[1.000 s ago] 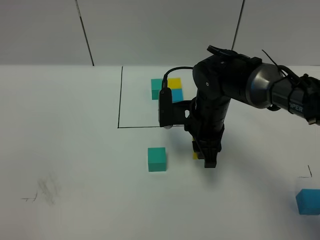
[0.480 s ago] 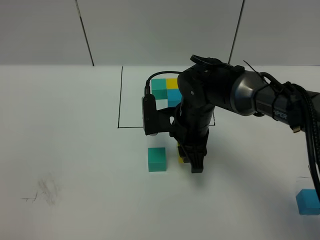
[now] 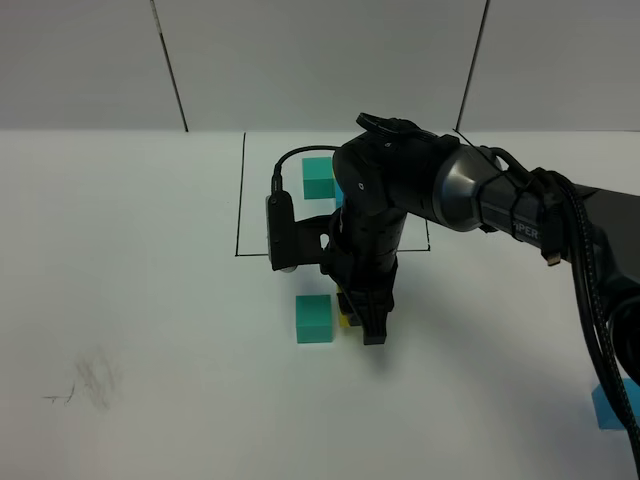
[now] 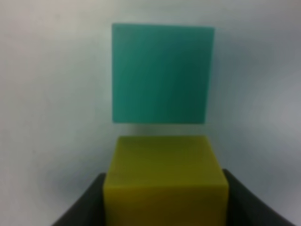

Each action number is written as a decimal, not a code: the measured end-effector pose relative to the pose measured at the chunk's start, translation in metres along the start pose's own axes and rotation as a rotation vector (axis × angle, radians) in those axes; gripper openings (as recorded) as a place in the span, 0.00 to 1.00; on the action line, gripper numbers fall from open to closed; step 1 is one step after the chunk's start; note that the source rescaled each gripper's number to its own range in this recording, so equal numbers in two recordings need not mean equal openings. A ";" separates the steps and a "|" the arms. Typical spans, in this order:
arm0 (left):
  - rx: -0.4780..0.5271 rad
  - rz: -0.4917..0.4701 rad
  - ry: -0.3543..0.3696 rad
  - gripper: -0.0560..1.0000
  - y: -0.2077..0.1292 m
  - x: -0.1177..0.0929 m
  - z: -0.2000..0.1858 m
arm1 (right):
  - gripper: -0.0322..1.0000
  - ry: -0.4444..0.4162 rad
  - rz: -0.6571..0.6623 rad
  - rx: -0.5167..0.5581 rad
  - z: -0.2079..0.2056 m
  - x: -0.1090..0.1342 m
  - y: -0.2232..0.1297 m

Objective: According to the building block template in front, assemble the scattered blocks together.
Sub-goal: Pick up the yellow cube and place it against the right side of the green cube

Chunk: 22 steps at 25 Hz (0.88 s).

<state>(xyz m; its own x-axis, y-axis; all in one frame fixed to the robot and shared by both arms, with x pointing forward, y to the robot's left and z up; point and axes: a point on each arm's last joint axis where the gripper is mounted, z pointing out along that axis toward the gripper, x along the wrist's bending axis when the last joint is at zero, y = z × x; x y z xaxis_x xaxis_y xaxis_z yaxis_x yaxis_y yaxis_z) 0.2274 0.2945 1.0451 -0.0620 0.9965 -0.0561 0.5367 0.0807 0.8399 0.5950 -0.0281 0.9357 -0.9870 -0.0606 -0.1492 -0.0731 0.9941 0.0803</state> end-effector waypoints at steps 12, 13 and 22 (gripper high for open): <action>0.000 0.000 0.000 0.66 0.000 0.000 0.000 | 0.30 0.018 0.009 -0.006 0.015 0.001 0.002; 0.000 0.000 0.000 0.66 0.000 0.000 0.000 | 0.30 0.019 0.013 -0.011 0.016 0.001 0.002; 0.000 0.000 0.000 0.66 0.000 0.000 0.000 | 0.30 0.011 0.013 -0.017 0.020 0.000 0.003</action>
<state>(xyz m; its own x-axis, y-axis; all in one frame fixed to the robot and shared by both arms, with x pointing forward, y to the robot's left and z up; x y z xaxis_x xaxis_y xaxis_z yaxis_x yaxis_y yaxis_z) 0.2274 0.2945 1.0451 -0.0620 0.9965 -0.0561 0.5367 0.0807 0.8399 0.5980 -0.0230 0.9160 -0.9894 -0.0486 -0.1371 -0.0625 0.9931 0.0995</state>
